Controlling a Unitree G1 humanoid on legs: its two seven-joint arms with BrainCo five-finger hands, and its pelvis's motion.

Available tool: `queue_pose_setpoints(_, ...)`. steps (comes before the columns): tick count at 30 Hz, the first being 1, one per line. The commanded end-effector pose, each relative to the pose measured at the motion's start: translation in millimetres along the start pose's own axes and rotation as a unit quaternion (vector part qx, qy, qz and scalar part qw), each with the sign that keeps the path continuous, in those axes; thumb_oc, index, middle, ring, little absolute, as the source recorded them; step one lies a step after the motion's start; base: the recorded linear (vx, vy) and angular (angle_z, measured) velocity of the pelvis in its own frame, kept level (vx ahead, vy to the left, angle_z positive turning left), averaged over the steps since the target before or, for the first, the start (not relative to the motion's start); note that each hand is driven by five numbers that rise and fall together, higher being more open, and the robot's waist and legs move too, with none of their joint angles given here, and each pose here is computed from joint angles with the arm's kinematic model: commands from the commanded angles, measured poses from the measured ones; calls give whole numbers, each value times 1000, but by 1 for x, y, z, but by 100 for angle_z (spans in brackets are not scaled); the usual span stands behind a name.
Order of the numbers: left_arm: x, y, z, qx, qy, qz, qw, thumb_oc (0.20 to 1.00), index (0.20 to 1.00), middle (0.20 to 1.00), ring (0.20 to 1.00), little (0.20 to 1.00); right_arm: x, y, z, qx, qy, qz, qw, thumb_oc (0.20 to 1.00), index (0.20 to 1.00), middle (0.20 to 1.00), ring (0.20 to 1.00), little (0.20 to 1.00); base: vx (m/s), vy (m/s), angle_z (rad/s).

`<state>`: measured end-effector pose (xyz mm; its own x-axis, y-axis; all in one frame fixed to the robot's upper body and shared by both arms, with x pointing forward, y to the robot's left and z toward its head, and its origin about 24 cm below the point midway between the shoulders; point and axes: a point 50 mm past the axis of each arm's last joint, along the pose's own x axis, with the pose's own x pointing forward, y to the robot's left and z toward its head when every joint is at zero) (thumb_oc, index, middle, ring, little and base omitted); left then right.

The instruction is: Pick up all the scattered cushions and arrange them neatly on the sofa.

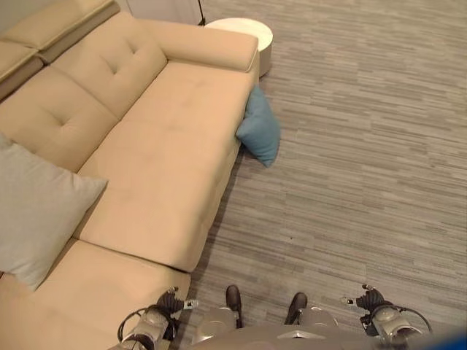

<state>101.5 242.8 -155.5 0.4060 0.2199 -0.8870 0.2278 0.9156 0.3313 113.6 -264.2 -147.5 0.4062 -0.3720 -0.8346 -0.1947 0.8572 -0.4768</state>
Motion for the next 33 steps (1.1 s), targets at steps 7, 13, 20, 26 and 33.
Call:
queue_pose_setpoints(7,5,-6,44,24,-61,-4,998,1000,1000,1000,1000,1000,1,-21,-8,19,12,-39,999,1000,1000,1000,1000,1000,130,-193,-12)
queue_pose_setpoints(13,5,-8,40,20,-54,-11,998,1000,1000,1000,1000,1000,1,-19,-8,4,12,-35,999,1000,1000,1000,1000,1000,264,23,-46)
queue_pose_setpoints(20,5,-3,36,23,-50,-5,998,1000,1000,1000,1000,1000,2,-14,-2,-12,4,-21,1000,1000,1000,1000,1000,1000,251,146,-68)
queue_pose_setpoints(26,5,7,41,12,-58,14,998,1000,1000,1000,1000,1000,4,-18,22,-19,-35,-27,999,1000,1000,1000,1000,1000,191,85,-5)
queue_pose_setpoints(33,5,2,32,19,-41,8,999,1000,1000,1000,1000,1000,4,-18,19,-41,-28,-24,998,1000,1000,1000,1000,1000,358,-164,5)
